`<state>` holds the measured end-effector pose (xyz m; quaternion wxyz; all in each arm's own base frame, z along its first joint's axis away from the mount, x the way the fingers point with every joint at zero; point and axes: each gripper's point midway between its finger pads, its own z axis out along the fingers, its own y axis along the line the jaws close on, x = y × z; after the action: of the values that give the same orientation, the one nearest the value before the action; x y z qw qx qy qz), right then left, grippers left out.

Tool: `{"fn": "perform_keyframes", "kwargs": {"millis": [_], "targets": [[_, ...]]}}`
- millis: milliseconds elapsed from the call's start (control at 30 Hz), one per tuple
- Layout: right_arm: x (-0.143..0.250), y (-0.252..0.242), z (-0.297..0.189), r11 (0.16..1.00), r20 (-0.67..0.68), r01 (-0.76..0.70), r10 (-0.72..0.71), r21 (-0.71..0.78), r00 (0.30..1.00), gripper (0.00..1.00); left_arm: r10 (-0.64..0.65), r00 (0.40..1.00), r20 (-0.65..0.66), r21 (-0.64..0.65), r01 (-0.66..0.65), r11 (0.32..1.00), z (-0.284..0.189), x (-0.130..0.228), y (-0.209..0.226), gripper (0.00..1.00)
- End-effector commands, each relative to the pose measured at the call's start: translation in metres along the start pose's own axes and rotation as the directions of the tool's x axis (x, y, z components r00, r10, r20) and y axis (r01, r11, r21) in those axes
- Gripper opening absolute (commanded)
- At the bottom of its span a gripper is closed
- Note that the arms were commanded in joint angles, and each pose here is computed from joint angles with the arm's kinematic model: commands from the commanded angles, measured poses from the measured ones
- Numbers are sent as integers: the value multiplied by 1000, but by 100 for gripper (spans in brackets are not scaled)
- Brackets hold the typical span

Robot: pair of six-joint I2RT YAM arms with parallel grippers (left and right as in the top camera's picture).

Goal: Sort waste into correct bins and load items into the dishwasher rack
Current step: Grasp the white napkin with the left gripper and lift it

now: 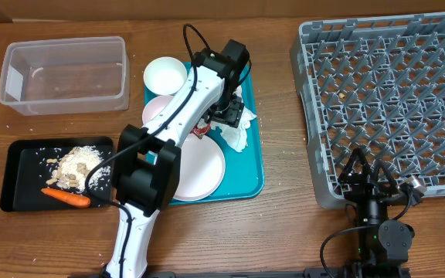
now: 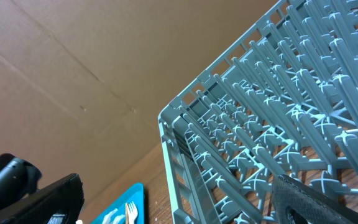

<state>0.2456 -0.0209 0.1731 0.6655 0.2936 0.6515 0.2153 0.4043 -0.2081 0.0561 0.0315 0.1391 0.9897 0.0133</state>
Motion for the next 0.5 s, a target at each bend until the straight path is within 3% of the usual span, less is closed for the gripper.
{"fn": "perform_keyframes", "kwargs": {"millis": [0, 267, 467], "targets": [[1, -4, 1, 1000, 3, 15, -15, 10, 1000, 100, 31, 999, 19, -65, -30, 997, 4, -5, 12, 77], [1, -4, 1, 1000, 3, 14, -14, 10, 1000, 100, 28, 998, 53, -90, -23, 996, -2, -14, 15, 77], [1, -4, 1, 1000, 3, 14, -14, 10, 1000, 100, 32, 996, 78, -71, -26, 997, -13, -19, 9, 68]]}}
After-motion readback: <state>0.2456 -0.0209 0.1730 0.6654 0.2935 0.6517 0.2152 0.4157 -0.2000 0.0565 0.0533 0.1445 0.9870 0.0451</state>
